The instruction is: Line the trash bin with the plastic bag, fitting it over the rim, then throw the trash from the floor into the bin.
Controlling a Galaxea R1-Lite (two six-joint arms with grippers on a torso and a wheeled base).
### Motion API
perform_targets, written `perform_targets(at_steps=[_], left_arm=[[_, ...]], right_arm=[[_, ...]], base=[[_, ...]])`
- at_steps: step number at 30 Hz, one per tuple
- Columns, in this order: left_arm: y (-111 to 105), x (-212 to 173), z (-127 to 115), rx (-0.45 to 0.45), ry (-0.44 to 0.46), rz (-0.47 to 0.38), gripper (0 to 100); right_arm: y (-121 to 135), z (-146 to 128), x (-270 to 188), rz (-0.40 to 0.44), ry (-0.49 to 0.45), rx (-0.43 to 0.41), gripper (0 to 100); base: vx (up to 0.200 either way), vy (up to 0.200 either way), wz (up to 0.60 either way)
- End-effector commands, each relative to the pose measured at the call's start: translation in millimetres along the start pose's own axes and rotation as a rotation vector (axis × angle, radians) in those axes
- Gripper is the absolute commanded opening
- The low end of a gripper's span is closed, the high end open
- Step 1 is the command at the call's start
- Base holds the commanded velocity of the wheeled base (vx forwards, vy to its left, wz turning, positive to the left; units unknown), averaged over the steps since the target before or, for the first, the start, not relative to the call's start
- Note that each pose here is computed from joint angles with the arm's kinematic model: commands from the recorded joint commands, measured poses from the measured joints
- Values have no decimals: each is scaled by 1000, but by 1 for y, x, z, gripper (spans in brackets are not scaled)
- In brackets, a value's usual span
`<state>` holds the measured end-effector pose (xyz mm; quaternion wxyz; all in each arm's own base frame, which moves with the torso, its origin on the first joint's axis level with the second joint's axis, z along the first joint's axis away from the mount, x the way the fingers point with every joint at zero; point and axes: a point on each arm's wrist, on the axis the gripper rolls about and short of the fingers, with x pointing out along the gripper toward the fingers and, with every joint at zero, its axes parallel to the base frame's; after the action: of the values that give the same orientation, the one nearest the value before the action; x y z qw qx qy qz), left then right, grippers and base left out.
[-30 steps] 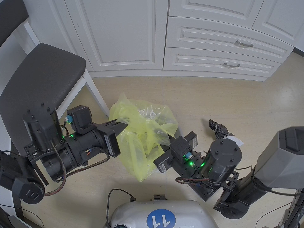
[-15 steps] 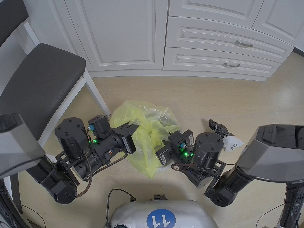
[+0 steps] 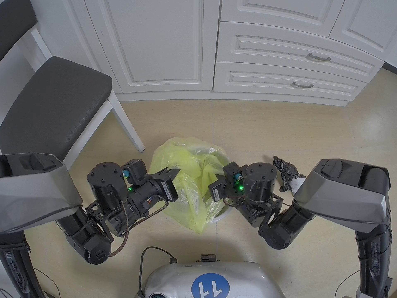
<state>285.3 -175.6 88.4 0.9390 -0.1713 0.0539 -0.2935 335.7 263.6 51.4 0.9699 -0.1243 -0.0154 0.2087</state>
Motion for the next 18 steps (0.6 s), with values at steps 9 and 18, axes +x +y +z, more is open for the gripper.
perform_targets(at_steps=[9, 18], left_arm=[[33, -4, 0, -80, -51, 238, 0], [65, -19, -2, -237, -71, 370, 0]], right_arm=[[-103, 35, 7, -107, 49, 200, 0], [-136, 32, 13, -155, 46, 242, 0]], base=[[0, 0, 0], [0, 0, 0]])
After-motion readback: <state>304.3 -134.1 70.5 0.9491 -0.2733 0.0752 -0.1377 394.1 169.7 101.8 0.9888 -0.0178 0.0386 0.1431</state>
